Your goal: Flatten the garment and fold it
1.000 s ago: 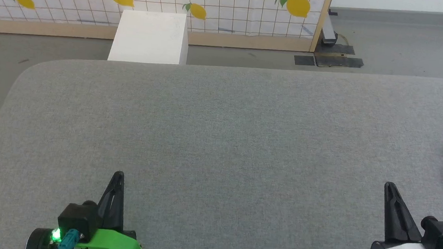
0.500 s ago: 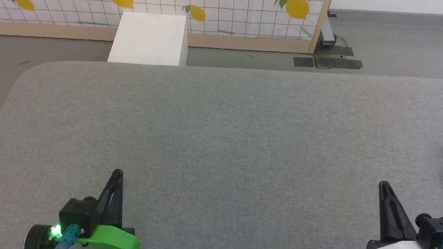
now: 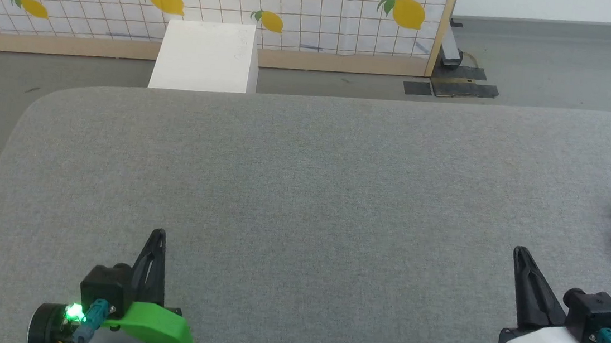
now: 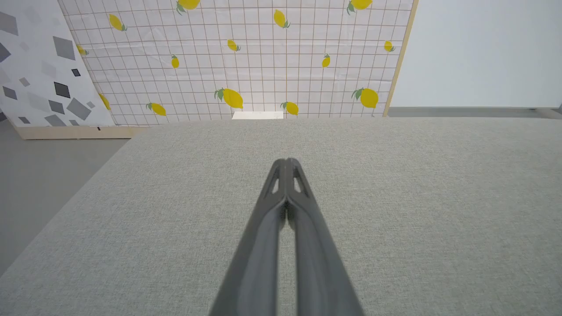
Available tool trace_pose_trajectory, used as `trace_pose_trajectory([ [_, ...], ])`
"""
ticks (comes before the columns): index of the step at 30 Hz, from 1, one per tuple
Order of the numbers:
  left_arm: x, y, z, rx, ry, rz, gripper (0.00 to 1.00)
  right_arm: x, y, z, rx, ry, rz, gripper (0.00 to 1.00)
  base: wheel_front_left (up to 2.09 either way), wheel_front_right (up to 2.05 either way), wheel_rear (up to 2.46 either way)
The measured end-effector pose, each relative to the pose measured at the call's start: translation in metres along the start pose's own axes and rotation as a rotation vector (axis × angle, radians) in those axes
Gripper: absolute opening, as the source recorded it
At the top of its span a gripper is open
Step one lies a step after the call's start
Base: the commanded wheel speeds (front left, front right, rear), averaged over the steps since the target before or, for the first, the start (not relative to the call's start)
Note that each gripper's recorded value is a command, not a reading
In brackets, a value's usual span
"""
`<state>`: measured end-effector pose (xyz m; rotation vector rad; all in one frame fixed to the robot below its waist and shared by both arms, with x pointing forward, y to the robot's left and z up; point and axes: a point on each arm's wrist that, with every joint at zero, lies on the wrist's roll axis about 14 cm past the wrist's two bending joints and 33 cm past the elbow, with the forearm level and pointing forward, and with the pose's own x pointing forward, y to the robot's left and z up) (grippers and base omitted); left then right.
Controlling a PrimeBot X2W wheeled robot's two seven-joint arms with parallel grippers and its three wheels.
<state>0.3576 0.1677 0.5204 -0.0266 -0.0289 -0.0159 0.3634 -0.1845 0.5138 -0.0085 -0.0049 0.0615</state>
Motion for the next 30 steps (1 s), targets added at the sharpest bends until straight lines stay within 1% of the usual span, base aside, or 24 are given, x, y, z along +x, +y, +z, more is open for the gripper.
trace_pose_trajectory([
  [30, 0.006, 0.006, 0.005, 0.046, 0.019, 0.011, 0.00, 0.003, 0.013, 0.009, -0.021, 0.009, 0.039, 0.00, 0.00, 0.00, 0.00],
])
